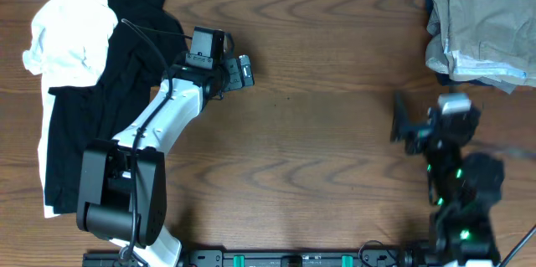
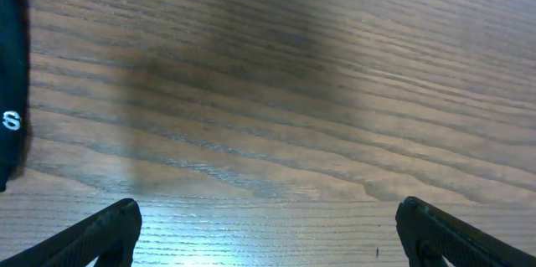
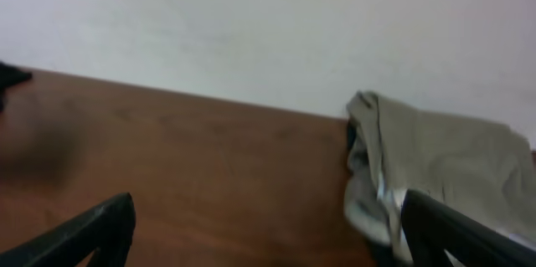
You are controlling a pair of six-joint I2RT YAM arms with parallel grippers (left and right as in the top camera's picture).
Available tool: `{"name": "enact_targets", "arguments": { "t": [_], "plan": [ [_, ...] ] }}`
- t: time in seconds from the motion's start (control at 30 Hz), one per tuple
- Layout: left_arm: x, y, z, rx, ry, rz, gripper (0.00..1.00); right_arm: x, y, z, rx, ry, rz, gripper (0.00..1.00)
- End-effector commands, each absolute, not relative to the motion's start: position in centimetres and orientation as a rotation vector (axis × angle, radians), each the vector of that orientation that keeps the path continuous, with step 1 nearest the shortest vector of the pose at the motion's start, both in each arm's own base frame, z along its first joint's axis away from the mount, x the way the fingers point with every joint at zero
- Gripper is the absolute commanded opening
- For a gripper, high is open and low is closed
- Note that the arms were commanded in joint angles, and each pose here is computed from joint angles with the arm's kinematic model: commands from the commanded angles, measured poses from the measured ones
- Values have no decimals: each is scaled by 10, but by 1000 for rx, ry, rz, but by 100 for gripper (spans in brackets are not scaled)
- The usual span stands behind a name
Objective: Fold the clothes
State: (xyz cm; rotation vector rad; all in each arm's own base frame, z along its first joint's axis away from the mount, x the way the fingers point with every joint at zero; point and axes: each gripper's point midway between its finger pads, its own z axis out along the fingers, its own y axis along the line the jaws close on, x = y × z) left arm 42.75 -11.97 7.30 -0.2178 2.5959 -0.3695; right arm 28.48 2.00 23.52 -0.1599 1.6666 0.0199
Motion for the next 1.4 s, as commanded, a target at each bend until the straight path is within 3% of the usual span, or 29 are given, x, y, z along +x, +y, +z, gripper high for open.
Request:
{"name": "enact_targets", "arguments": {
  "t": [0.0, 0.23, 0.63, 0.87, 1.37],
  "plan": [
    [429, -118, 70, -207, 2603, -354, 98, 271, 19, 215, -134, 1644, 27, 99],
    [429, -118, 70, -207, 2603, -354, 98, 258, 14, 170, -34, 1637, 68, 99],
    [429, -118, 70, -207, 2603, -354, 98, 248, 15, 134, -36, 1746, 63, 99],
    [429, -118, 70, -207, 2603, -354, 98, 245, 21, 159, -71, 1636, 66, 99],
    [429, -118, 70, -207, 2602, -354, 98, 245, 22, 157, -76, 1643, 69, 99]
  ]
}}
